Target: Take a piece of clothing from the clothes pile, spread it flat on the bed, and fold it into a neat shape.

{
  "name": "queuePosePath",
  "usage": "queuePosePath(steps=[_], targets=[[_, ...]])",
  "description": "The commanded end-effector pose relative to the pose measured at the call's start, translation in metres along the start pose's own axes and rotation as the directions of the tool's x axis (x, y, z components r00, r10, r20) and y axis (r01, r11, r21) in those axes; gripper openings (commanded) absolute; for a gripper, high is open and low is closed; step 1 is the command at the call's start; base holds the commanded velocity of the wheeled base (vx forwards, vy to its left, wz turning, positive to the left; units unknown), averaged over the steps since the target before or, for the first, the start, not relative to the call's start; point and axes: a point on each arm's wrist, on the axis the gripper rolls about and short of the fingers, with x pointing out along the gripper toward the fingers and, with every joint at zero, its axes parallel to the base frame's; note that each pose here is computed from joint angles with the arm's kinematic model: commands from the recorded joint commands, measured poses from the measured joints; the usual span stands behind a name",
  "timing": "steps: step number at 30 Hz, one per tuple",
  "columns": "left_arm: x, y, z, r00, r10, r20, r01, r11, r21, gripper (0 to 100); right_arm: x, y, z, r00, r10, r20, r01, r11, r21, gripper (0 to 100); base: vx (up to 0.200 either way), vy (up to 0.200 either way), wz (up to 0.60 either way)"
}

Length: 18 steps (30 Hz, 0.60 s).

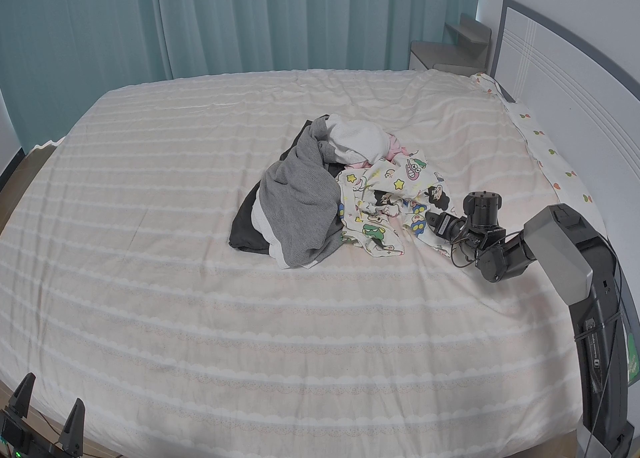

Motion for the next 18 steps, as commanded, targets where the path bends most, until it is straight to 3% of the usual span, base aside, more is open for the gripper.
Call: queuePosePath(steps=[1, 4, 5, 18], targets=[[0.0, 0.0, -0.004, 1.0, 0.0, -0.006, 0.0, 1.0, -0.002, 100, 0.005, 0.007, -0.011, 1.0, 0.015, -0.009, -0.015, 1.0, -0.007, 100, 0.0, 0.0, 0.0], [0.0, 0.0, -0.004, 1.0, 0.0, -0.006, 0.0, 1.0, -0.002, 100, 0.003, 0.016, -0.012, 0.999, 0.032, -0.015, -0.032, 0.999, -0.013, 100, 0.0, 0.0, 0.0], [0.0, 0.0, -0.004, 1.0, 0.0, -0.006, 0.0, 1.0, -0.002, 100, 0.002, 0.018, -0.012, 0.999, 0.036, -0.015, -0.036, 0.999, -0.014, 0, 0.0, 0.0, 0.0], [0.0, 0.0, -0.004, 1.0, 0.0, -0.006, 0.0, 1.0, -0.002, 100, -0.02, 0.026, 0.003, 0.999, 0.048, -0.019, -0.048, 0.999, 0.012, 0, 0.0, 0.0, 0.0]])
